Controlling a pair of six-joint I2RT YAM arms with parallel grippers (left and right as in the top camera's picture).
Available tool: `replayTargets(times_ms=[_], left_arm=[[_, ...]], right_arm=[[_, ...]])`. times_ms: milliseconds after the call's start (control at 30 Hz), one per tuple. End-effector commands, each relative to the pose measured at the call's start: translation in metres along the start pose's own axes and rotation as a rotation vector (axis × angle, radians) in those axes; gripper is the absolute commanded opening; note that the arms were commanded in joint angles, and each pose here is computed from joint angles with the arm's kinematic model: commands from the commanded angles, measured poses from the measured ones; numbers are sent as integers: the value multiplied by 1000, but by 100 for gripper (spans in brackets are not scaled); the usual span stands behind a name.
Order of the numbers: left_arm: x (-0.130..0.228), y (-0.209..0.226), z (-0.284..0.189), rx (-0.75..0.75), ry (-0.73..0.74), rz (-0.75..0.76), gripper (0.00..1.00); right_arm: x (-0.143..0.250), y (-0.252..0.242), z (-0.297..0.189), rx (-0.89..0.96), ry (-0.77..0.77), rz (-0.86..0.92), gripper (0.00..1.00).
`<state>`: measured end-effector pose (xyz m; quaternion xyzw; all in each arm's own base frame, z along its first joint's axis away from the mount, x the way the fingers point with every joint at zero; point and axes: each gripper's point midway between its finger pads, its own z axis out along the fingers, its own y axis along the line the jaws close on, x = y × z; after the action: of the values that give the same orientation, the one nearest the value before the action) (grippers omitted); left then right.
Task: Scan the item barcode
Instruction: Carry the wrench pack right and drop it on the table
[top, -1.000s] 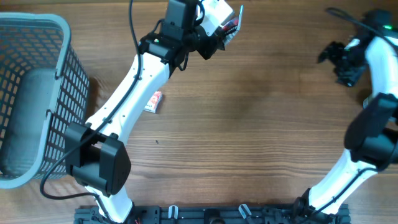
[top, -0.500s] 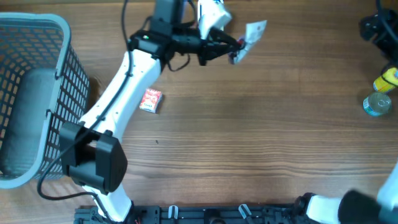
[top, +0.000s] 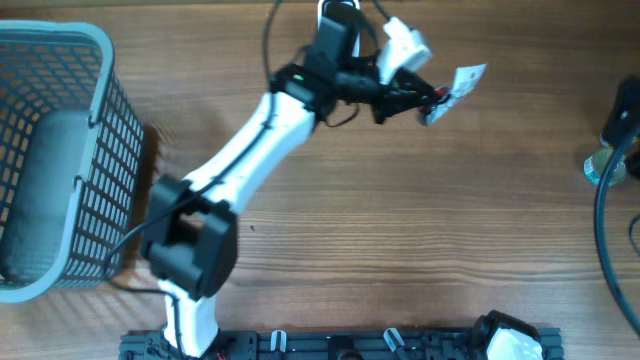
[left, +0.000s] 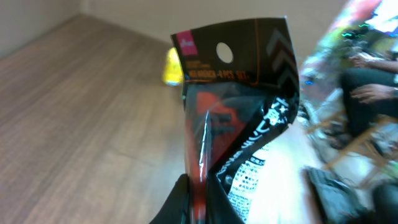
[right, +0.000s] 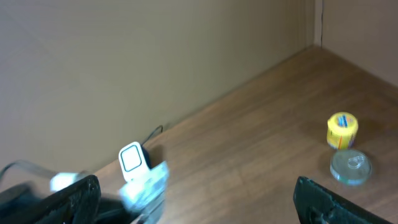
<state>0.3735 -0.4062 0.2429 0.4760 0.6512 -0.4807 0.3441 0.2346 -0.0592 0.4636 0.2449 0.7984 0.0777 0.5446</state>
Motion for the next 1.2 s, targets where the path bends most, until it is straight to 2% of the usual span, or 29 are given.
replayTargets(times_ms=[0,67,367,467,600,633,667,700,833,933,1033,1100,1167], left_arm=[[29,44,44,-241,44,-101,5],[42,55,64,-328,54,-102,5],[79,65,78,-390,140,-137,4],[81,72,74,-425,146,-141,4],[72,96,46,-514,126,-153,5],[65,100,34,-530,114,-156,25],[57,104,20,-548,103,-161,78],[47,106,4,-568,91,-166,100],[12,104,-75,-696,67,-200,100],[-16,88,-157,-925,66,-201,100],[-39,52,-201,-1026,83,-117,100],[-55,29,-234,-1109,49,-97,100],[-63,15,-251,-1130,26,-90,100]], right_arm=[[4,18,-9,-90,19,-24,99],[6,24,-11,-129,30,-27,100],[17,18,-7,-104,81,-8,99],[22,7,2,-47,116,9,99],[40,-10,30,16,248,19,100],[46,-15,40,27,296,-1,100],[53,-20,52,37,351,-10,100],[60,-22,66,34,403,-19,100],[97,-4,122,-127,607,-180,100],[140,17,171,-217,767,-333,99],[180,22,213,-156,862,-464,94],[208,20,248,-47,901,-559,93],[232,27,272,-11,910,-653,92]])
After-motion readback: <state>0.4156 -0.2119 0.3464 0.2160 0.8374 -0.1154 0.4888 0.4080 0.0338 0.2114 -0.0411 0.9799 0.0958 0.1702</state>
